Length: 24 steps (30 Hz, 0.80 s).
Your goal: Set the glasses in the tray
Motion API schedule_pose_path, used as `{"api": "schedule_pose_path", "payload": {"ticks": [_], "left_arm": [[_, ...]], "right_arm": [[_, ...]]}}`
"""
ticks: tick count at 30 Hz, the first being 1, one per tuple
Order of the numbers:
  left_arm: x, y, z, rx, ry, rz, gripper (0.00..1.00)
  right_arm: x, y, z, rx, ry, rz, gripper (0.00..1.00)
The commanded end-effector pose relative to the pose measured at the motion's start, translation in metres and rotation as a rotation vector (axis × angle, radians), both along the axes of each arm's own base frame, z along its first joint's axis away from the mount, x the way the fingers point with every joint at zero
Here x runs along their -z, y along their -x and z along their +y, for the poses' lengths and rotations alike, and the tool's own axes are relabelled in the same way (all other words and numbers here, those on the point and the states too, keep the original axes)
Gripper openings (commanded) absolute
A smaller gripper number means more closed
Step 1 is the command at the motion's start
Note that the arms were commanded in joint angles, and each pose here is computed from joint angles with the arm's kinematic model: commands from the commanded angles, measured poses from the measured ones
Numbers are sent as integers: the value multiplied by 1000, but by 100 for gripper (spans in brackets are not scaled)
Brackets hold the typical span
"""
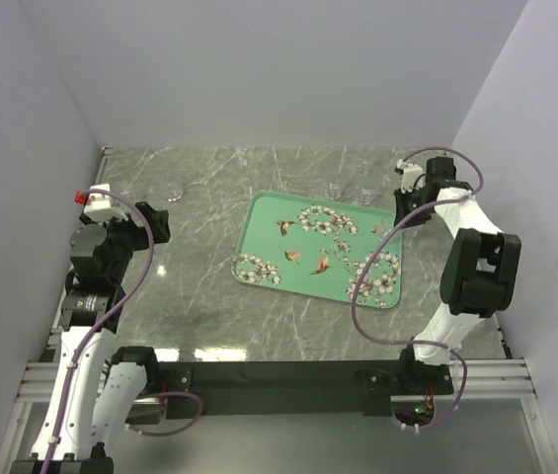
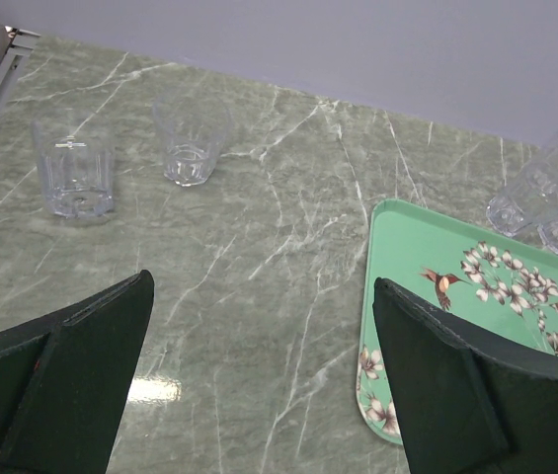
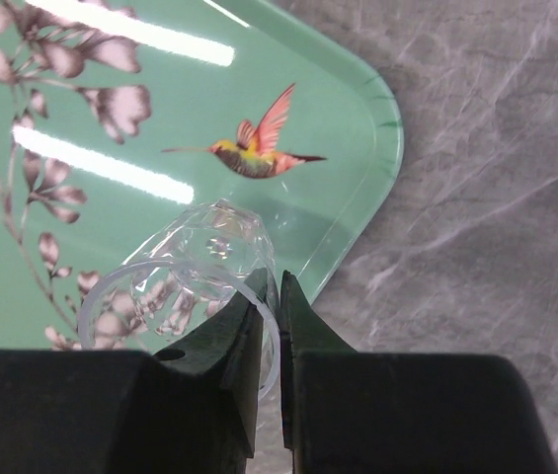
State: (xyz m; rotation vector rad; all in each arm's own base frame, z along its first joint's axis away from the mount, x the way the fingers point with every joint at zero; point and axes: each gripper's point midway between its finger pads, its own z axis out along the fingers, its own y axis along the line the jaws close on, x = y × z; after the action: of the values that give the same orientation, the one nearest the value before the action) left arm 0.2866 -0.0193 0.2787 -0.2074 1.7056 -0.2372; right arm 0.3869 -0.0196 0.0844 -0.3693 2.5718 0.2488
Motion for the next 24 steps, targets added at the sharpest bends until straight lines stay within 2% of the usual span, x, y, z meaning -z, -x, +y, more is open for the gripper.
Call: {"api": "schedule_pose_path", "payload": {"ticks": [1, 8, 9, 10, 11, 13, 14, 16, 17, 20, 24], "left_arm": [[-11, 1, 1, -5, -8, -35, 100], [-9, 0, 2, -8, -9, -29, 100], [-9, 0, 2, -7, -9, -27, 99], [-9, 0, 2, -8, -9, -28, 100], [-9, -1, 2, -10, -9, -28, 99], [-10, -1, 0, 1, -12, -33, 100], [-10, -1, 0, 3, -10, -36, 99], [-10, -1, 0, 3, -10, -36, 99], [-9, -1, 1, -2, -9, -33, 99], [-5, -4, 2, -12, -6, -18, 99], [-1, -7, 4, -25, -1, 1, 99]], "right_arm": [[-10, -27, -4, 25, 32, -58, 0], [5, -41, -6, 36, 43, -24, 0], [6, -41, -7, 39, 43, -19, 3], [6, -42, -7, 37, 43, -18, 7], [7, -42, -6, 29, 42, -10, 20], [5, -42, -4, 22, 36, -14, 33], [4, -42, -4, 19, 36, -16, 45], [-2, -43, -4, 16, 36, -29, 52], [-12, -44, -4, 19, 40, -57, 61], [-38, -44, -9, 37, 65, -134, 74], [-71, -33, -12, 57, 63, -224, 78]]}}
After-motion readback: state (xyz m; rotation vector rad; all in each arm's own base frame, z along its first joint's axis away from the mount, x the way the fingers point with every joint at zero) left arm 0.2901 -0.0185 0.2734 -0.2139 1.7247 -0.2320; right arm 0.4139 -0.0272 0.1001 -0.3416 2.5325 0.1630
